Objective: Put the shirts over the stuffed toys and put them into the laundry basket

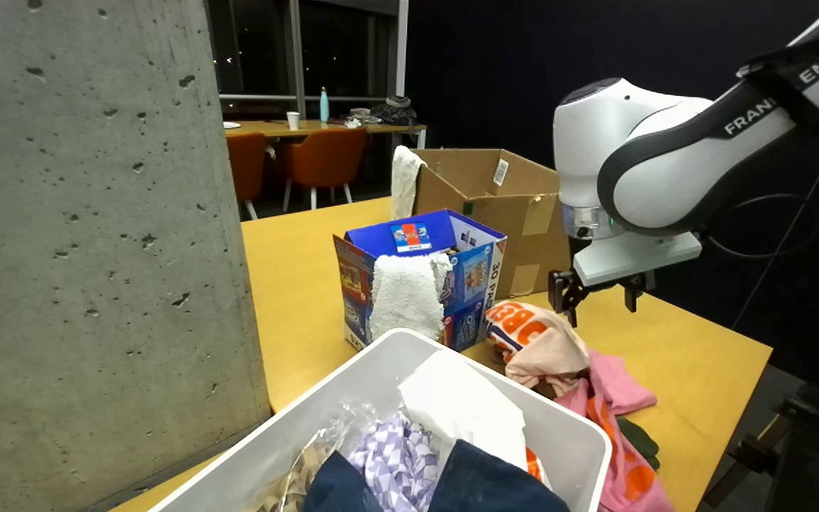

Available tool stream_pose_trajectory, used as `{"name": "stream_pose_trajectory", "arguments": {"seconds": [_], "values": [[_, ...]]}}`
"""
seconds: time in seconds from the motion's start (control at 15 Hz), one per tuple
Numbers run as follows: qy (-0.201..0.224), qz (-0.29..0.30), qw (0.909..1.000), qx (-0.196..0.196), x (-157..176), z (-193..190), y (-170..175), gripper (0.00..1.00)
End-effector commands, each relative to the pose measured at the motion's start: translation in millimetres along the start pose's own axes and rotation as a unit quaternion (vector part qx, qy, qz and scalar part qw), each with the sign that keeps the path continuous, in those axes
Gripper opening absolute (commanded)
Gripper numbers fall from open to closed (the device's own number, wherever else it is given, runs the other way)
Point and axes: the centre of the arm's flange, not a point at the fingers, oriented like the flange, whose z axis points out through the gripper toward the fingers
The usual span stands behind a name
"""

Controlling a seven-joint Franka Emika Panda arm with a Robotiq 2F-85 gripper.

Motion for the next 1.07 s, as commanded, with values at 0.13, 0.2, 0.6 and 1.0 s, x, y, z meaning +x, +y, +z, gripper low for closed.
{"name": "stream_pose_trajectory", "arguments": {"seconds": [0.13, 0.2, 0.6, 1.0], "values": [[0.124, 0.006, 0.9922, -0.012, -27.1, -20.3, -12.2, 1.0], [0.144, -0.001, 0.9896, -0.009, -26.6, -18.8, -17.9, 1.0], [0.218, -0.067, 0.9735, 0.022, -23.2, -2.0, -32.9, 1.0], [0.273, -0.166, 0.9444, 0.075, -51.5, 18.8, -44.5, 1.0]]}}
